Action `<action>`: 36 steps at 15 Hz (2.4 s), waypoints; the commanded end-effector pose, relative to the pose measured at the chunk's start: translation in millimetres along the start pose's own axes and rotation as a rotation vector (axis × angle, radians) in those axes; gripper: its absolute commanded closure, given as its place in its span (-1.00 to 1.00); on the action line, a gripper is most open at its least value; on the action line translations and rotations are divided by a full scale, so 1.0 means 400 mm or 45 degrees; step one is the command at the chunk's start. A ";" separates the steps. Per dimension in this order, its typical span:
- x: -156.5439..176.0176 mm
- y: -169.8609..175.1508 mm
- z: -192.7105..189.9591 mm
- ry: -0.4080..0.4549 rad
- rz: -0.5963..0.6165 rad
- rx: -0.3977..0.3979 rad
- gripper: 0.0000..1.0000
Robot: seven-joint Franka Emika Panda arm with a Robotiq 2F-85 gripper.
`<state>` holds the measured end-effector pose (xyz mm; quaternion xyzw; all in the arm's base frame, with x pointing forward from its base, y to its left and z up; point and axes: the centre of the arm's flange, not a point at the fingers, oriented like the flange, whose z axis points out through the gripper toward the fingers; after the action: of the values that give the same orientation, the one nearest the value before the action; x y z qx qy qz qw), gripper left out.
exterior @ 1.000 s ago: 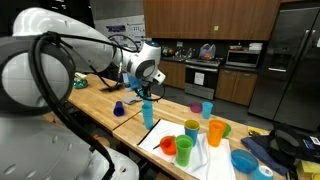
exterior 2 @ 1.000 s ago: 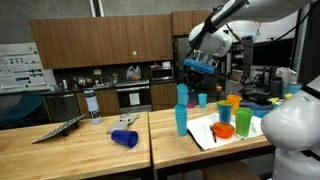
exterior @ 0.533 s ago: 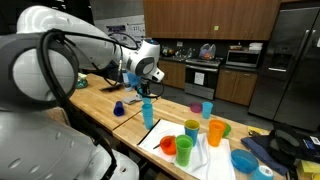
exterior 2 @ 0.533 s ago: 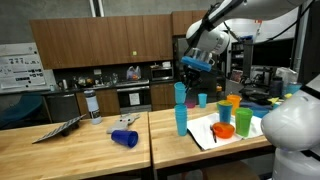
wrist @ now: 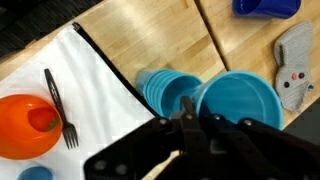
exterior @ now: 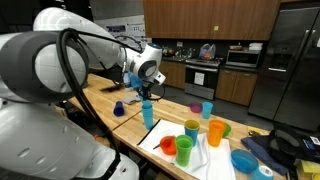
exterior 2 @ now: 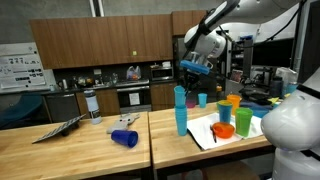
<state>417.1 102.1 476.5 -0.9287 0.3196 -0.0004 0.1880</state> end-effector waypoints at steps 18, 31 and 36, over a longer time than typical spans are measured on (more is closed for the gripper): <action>-0.007 0.002 0.012 -0.027 -0.007 -0.028 0.51; -0.014 0.002 0.016 -0.037 -0.013 -0.039 0.15; -0.014 0.002 0.016 -0.037 -0.013 -0.039 0.15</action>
<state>413.0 107.1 471.1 -0.9331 0.3121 0.0170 0.1782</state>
